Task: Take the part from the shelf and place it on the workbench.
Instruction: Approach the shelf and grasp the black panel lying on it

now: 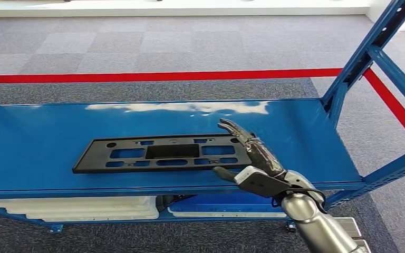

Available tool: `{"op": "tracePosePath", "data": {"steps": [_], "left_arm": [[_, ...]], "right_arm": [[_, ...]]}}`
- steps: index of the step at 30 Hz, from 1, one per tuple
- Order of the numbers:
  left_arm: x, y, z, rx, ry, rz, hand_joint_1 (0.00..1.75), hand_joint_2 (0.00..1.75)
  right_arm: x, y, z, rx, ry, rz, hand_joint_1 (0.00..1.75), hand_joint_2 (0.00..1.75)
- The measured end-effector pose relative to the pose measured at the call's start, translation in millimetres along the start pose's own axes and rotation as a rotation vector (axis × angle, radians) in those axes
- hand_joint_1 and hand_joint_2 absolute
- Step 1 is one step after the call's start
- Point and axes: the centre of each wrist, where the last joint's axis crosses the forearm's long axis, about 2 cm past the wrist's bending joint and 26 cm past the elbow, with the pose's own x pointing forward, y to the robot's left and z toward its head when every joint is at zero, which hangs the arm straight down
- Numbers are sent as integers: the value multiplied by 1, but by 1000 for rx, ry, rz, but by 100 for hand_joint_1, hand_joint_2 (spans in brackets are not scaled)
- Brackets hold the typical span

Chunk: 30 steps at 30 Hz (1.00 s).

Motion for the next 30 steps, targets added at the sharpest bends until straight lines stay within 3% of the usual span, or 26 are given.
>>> {"op": "tracePosePath", "data": {"steps": [8,15,30], "left_arm": [[1,0,0,-4,4,-26,0,0],[2,0,-1,-15,9,-63,0,0],[4,1,-1,-23,12,-100,0,0]], "right_arm": [[11,33,-26,104,7,256,0,175],[11,62,-41,217,-7,361,0,175],[11,84,-55,311,-3,566,0,175]]}}
